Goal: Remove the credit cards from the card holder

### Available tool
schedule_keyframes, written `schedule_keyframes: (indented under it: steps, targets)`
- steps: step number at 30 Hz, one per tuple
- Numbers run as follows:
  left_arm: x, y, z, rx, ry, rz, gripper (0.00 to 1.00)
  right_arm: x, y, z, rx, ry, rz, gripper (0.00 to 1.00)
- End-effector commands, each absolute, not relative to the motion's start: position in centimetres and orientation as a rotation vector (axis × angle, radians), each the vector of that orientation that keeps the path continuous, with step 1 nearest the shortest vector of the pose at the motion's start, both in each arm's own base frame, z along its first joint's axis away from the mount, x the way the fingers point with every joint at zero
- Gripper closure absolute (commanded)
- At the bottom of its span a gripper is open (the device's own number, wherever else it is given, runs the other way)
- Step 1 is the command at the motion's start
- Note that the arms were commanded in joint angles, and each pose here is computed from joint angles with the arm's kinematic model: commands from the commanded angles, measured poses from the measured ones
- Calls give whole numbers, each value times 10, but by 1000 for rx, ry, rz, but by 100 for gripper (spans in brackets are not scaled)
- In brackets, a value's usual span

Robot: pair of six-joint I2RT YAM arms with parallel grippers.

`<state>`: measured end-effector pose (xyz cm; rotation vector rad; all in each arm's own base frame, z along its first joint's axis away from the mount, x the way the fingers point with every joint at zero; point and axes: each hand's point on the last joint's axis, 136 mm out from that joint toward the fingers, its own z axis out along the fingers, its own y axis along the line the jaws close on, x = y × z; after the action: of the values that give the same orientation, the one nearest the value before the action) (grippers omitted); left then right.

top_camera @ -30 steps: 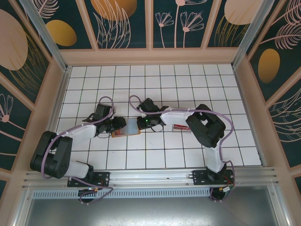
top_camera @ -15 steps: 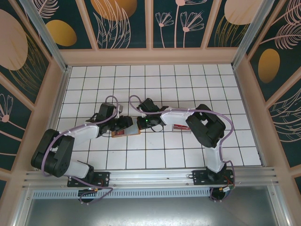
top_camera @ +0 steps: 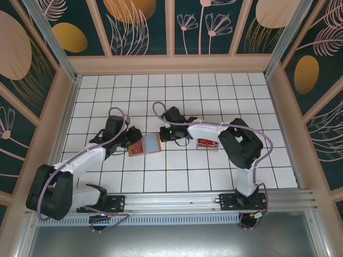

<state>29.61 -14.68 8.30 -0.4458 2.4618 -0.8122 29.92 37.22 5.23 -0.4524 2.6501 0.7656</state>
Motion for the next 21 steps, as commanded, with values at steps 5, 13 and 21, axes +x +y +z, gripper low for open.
schedule_keyframes:
  steps: [5,13,21]
  targets:
    - [268,-100,40,-659,2563,-542,96,287,420,97,-532,2572,1052,95]
    - [252,-107,36,-678,2571,-640,94,268,454,88,-671,2605,1152,91]
    - [243,-115,21,-675,2604,-708,94,263,464,68,-702,2679,1196,91]
